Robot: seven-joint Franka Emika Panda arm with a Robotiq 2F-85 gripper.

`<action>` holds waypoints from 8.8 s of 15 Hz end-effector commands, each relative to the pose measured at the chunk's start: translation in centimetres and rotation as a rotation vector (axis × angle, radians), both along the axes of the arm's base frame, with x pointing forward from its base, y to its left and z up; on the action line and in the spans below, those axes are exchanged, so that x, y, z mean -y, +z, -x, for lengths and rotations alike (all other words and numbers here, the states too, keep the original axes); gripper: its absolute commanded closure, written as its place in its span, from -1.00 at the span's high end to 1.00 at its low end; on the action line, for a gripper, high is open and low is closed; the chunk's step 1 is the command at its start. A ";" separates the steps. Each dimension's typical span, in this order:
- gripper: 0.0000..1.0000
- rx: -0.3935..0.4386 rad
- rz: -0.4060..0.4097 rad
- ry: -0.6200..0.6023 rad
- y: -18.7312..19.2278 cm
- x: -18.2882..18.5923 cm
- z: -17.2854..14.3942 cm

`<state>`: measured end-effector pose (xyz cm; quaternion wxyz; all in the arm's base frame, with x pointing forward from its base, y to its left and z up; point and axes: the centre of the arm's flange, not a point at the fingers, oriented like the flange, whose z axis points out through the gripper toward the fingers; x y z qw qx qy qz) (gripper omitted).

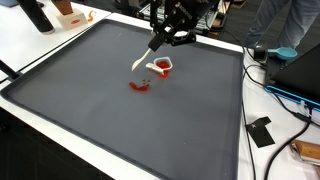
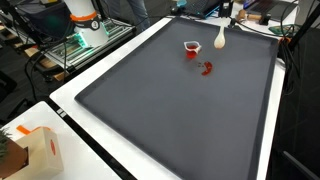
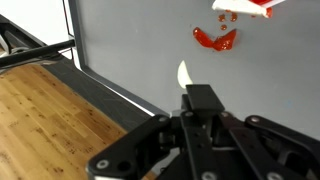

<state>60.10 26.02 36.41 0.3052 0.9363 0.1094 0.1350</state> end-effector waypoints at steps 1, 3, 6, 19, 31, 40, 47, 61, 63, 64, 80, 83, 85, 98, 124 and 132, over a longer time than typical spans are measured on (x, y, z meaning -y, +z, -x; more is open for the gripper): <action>-0.94 0.056 0.057 0.026 -2.5 -0.5 0.6; -0.94 0.062 0.069 0.037 -3.5 -0.8 0.6; -0.94 0.063 0.066 0.056 -4.9 -0.9 0.3; -0.94 0.026 -0.029 0.046 -5.6 1.7 -1.9; -0.94 -0.032 -0.285 -0.010 -1.3 6.9 -4.5; -0.94 -0.113 -0.493 -0.048 2.2 11.1 -5.2; -0.94 -0.159 -0.646 -0.046 3.2 14.1 -5.5; -0.94 -0.237 -1.006 -0.066 2.0 22.8 -4.8; -0.94 -0.247 -1.062 -0.072 1.4 24.1 -4.4; -0.94 -0.250 -1.093 -0.071 1.0 24.8 -4.2; -0.94 -0.236 -1.348 -0.069 -4.4 29.7 -1.7; -0.94 -0.237 -1.363 -0.074 -5.2 29.9 -1.5; -0.94 -0.238 -1.370 -0.077 -5.6 29.9 -1.4; -0.94 -0.250 -1.342 -0.137 -6.5 30.0 -1.2; -0.94 -0.237 -1.100 -0.140 3.4 26.5 -0.3; -0.94 -0.235 -0.941 -0.092 7.7 22.9 0.9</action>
